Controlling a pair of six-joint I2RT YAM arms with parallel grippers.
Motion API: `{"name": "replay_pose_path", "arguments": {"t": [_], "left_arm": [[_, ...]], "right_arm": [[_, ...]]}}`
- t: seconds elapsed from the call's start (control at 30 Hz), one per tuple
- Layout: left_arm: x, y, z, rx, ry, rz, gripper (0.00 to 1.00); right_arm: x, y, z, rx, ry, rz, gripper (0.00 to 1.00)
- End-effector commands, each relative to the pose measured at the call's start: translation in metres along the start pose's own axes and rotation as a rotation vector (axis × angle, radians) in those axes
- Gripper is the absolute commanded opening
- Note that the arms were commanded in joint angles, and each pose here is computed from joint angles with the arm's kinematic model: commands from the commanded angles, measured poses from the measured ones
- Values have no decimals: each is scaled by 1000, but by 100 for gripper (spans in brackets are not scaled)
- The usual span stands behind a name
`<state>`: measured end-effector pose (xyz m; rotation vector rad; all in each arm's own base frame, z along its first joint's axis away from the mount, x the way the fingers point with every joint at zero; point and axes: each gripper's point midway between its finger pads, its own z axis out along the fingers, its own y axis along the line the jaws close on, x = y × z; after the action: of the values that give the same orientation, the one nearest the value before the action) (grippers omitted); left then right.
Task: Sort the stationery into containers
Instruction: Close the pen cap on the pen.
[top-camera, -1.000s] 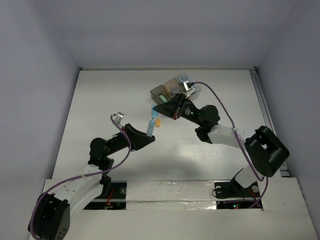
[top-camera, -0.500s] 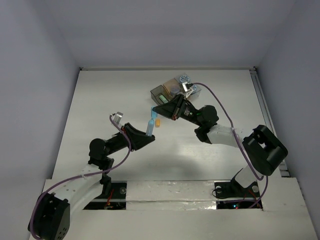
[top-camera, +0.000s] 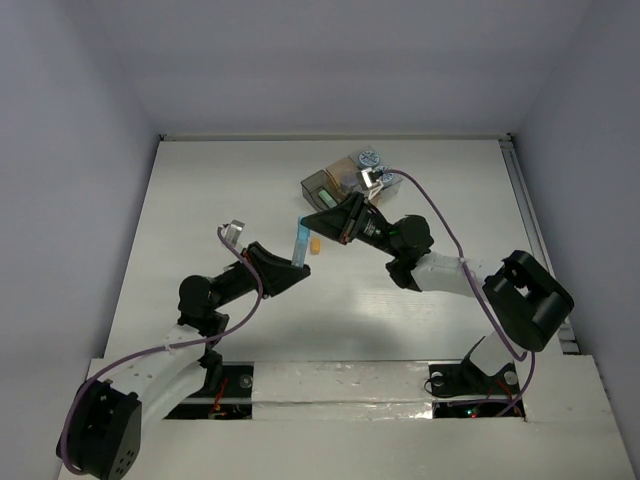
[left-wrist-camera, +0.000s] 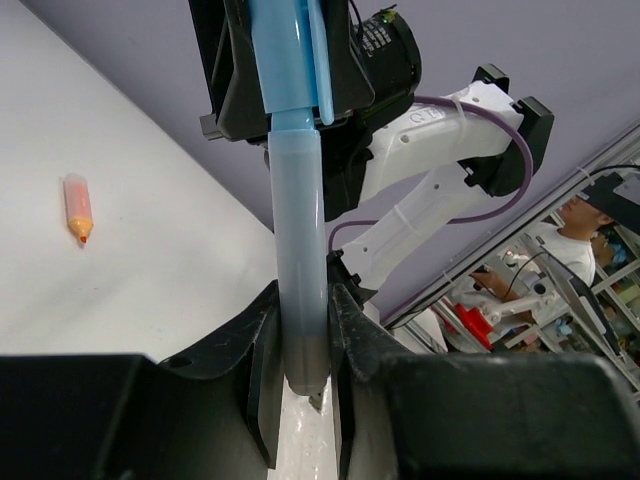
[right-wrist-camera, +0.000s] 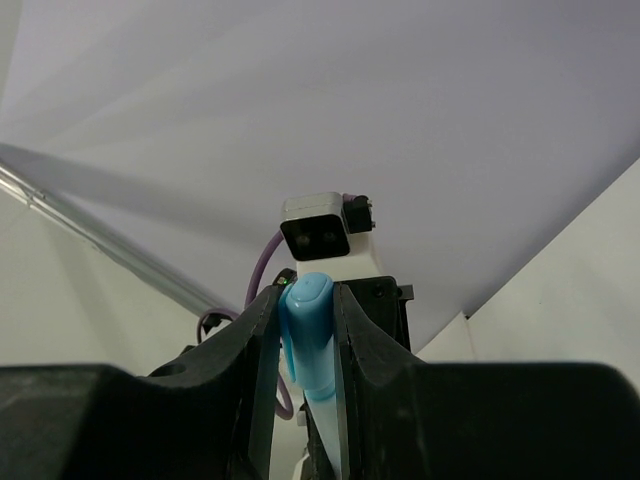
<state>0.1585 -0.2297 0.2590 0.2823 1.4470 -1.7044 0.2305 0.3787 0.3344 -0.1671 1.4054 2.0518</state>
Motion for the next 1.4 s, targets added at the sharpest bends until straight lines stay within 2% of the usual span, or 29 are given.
{"name": "replay_pose_path", "arguments": {"t": [0.0, 0.43, 0.73, 1.07, 1.2, 1.37], "left_arm": [[-37, -42, 9, 134, -108, 141, 0], [-60, -80, 12, 259, -179, 198, 0], [-65, -91, 15, 276, -164, 225, 0], [-74, -98, 19, 246, -160, 265, 0], [-80, -100, 23, 251, -164, 270, 0], [-92, -110, 30, 267, -175, 299, 0]], "right_arm": [[1, 79, -13, -349, -66, -216, 0], [23, 95, -11, -398, -17, -239, 0], [41, 70, -24, -317, 41, -145, 0], [77, 4, -34, 36, 210, -118, 0], [93, -3, -36, 100, 261, -173, 0], [119, -16, -41, 154, 325, -154, 0]]}}
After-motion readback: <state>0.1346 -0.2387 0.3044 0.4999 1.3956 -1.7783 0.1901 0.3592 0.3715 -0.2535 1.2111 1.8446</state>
